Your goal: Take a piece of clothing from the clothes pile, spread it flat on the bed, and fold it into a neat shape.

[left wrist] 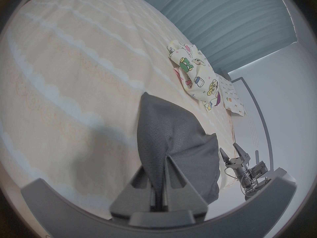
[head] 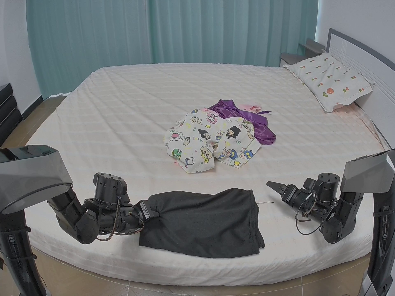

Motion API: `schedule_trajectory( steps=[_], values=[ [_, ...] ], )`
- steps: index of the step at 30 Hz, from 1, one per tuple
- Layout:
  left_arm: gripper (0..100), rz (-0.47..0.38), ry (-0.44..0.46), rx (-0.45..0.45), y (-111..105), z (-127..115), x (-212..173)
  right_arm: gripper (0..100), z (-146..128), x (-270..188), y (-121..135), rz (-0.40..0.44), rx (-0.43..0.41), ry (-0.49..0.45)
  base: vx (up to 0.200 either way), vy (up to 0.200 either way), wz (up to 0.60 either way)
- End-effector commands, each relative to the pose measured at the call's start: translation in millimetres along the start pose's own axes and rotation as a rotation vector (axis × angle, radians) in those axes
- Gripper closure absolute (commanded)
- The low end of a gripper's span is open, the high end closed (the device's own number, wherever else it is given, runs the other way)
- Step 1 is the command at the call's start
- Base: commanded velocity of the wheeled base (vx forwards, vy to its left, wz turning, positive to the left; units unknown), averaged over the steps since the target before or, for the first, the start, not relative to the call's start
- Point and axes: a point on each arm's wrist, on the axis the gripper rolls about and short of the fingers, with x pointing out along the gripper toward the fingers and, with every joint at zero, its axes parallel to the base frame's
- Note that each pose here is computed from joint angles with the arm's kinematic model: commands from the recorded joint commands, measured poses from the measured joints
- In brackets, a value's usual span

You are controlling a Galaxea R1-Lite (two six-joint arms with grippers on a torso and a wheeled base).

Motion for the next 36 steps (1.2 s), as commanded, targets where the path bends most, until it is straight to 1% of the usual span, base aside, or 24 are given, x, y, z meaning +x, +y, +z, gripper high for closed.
schedule_trajectory(
  steps=[1,2,3,7,9,11,12,14,15,16,17,19,20,24,31,32,36],
  values=[
    [100,-0.003,0.015,0.002,4.2,-5.7,-1.5,0,-2.2,-4.3,6.9,0.012,-0.005,0.012,0.000,0.000,0.00],
    [0,-0.020,0.008,0.006,4.5,-7.0,-3.7,0,-5.0,-6.1,11.3,0.020,-0.008,0.023,0.000,0.000,0.00],
    [0,-0.043,-0.011,0.013,2.6,-6.7,-5.6,0,-9.7,-6.6,15.5,0.029,-0.012,0.039,0.000,0.000,0.00],
    [0,-0.054,-0.026,0.030,4.1,-10.8,-13.0,0,-15.9,-6.5,20.9,0.040,-0.019,0.058,0.000,0.000,0.00],
    [0,-0.058,-0.049,0.040,4.5,-7.2,-15.3,0,-19.4,-5.7,23.7,0.048,-0.022,0.069,0.000,0.000,0.00],
    [0,-0.057,-0.074,0.034,6.4,-0.8,-18.7,0,-21.9,-5.3,26.2,0.055,-0.025,0.077,0.000,0.000,0.00],
    [0,-0.063,-0.101,0.028,6.0,6.4,-22.5,0,-25.0,-5.7,28.1,0.059,-0.028,0.088,0.000,0.000,0.00],
    [0,-0.063,-0.115,0.024,7.6,10.3,-22.9,0,-26.4,-6.4,29.0,0.060,-0.029,0.093,0.000,0.000,0.00],
    [0,-0.067,-0.140,0.022,7.9,17.6,-21.1,0,-29.2,-8.5,29.4,0.057,-0.030,0.105,0.000,0.000,0.00],
    [0,-0.070,-0.144,0.022,7.5,18.7,-21.1,0,-29.2,-8.5,29.4,0.057,-0.030,0.105,0.000,0.000,0.00],
    [0,-0.070,-0.156,0.020,10.6,24.0,-12.0,0,-33.2,-10.3,32.0,0.059,-0.033,0.119,0.000,0.000,0.00],
    [0,-0.070,-0.159,0.019,12.9,25.7,-6.9,0,-36.0,-11.4,32.1,0.056,-0.033,0.129,0.000,0.000,0.00],
    [0,-0.077,-0.169,0.022,14.9,28.8,3.4,0,-37.9,-14.0,32.0,0.050,-0.037,0.138,0.000,0.000,0.00],
    [0,-0.094,-0.171,0.028,13.0,31.4,16.0,0,-36.3,-15.8,33.9,0.056,-0.040,0.135,0.000,0.000,0.00],
    [0,-0.093,-0.167,0.024,14.7,33.6,24.2,0,-37.4,-15.6,39.7,0.071,-0.052,0.138,0.000,0.000,0.00],
    [100,-0.093,-0.167,0.024,15.1,34.0,25.9,0,-36.5,-16.1,43.5,0.080,-0.055,0.138,0.000,0.000,0.00],
    [100,-0.095,-0.169,0.024,15.8,34.3,27.8,0,-36.2,-19.5,45.6,0.073,-0.055,0.149,0.000,0.000,0.00]
  ],
)
